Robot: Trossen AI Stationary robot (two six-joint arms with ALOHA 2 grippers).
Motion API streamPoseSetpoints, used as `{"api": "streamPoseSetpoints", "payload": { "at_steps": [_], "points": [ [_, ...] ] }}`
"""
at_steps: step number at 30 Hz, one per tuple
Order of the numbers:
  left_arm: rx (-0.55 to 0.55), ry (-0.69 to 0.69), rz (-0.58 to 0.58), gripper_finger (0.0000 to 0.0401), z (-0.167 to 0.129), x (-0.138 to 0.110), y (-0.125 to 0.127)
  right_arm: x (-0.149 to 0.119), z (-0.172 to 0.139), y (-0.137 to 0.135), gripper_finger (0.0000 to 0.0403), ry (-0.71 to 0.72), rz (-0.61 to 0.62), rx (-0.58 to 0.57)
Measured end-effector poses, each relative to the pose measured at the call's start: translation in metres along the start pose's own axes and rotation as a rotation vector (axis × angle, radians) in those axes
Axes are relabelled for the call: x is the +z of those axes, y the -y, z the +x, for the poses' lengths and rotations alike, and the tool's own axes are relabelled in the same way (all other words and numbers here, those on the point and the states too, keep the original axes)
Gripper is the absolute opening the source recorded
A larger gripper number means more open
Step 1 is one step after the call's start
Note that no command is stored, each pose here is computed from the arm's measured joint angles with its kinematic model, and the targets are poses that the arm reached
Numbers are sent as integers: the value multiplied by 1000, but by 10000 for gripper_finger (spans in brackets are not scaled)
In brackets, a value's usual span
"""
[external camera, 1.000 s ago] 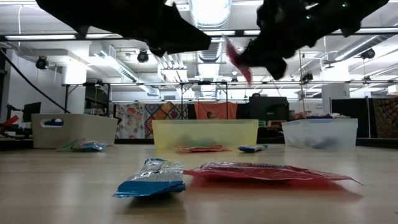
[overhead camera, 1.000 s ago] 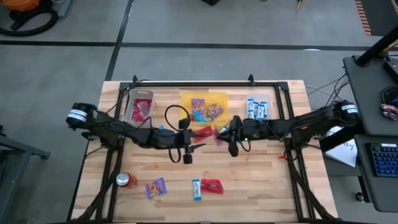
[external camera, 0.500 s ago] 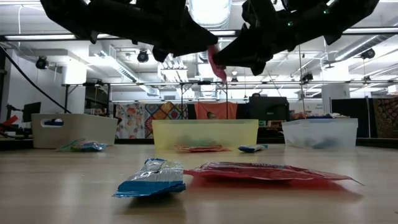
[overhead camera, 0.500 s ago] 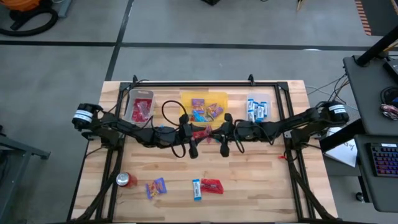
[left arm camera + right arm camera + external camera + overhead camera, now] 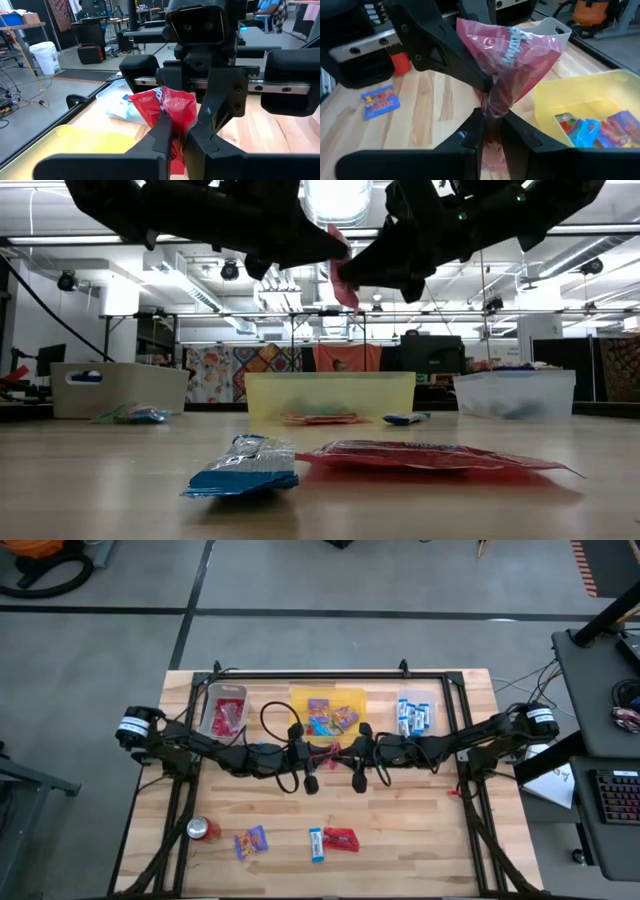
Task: Sort candy
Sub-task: Put the red gummy into the gray bin
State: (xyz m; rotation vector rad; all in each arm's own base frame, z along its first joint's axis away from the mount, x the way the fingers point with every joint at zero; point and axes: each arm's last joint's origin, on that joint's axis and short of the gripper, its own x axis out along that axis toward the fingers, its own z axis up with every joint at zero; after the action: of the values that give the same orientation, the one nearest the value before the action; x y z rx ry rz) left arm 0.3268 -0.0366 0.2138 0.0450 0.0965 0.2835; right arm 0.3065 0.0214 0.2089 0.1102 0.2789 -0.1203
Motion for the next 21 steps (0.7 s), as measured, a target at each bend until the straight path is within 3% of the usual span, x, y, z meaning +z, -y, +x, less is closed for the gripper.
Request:
{"api": "streamPoseSetpoints", "payload": {
  "at_steps": [10,15,21],
  "points": [
    [14,-47,33,1,-9,9,-5,0,-1,0,171,-16,83,-1],
    [164,-226,122,1,-29,23,-19,5,-7,1,212,-5,125,-17],
    [419,-522,176,0,-64,49,-54,10,-11,0,226,15,168,-18]
  ]
}}
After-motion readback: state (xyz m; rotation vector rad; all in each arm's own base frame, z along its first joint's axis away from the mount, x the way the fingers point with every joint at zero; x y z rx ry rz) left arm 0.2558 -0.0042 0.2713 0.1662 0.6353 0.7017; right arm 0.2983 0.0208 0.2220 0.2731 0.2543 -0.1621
